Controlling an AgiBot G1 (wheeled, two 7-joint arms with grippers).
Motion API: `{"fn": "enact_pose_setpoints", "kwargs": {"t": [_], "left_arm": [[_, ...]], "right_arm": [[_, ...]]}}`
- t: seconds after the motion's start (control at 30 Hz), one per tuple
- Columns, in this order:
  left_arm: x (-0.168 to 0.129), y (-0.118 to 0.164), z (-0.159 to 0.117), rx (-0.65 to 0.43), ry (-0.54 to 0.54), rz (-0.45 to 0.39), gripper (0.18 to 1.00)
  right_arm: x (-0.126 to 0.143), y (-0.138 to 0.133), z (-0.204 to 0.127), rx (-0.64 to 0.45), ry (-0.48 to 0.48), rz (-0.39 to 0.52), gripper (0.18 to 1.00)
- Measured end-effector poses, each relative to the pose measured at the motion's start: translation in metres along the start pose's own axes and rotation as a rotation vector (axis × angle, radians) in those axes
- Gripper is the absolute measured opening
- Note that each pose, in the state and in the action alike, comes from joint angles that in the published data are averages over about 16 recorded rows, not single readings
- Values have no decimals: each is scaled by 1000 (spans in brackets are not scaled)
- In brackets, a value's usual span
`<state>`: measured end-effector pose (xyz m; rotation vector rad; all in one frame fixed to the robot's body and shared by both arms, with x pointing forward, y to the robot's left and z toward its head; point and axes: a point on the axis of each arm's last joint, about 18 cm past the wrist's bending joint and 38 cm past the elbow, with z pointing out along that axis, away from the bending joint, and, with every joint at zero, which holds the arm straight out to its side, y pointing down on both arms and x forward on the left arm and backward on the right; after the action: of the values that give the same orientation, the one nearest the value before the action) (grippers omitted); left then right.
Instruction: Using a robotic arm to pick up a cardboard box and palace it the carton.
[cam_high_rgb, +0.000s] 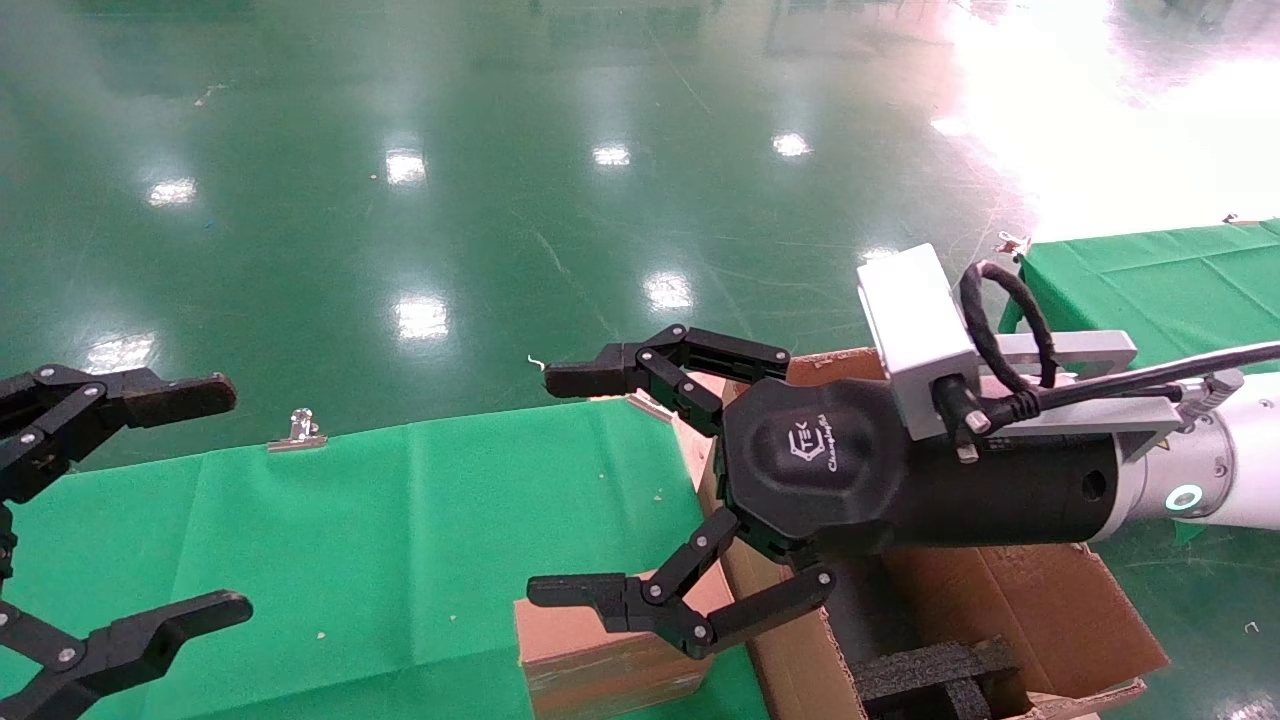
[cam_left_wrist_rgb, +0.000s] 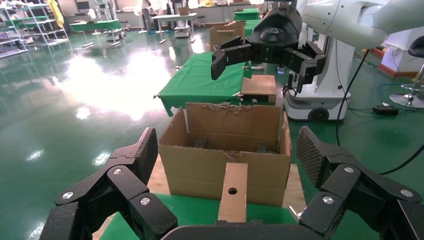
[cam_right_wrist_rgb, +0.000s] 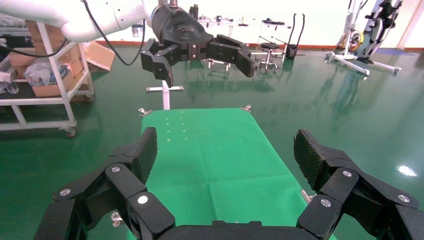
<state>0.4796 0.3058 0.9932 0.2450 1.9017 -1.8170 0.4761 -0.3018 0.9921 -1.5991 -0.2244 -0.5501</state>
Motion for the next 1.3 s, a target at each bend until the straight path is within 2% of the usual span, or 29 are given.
{"fn": "enact_pose_setpoints", "kwargs": {"t": [0.8,1.03,1.3], "left_arm": [[0,0,0,0,0,0,988],[0,0,0,0,0,0,947],[0,0,0,0,0,0,834]], "right_arm": [[0,2,0,-24,-4,-7,1001],[2,12,5,-140,-31,-28,1001],[16,36,21,-369,-79,-51,1001]]}}
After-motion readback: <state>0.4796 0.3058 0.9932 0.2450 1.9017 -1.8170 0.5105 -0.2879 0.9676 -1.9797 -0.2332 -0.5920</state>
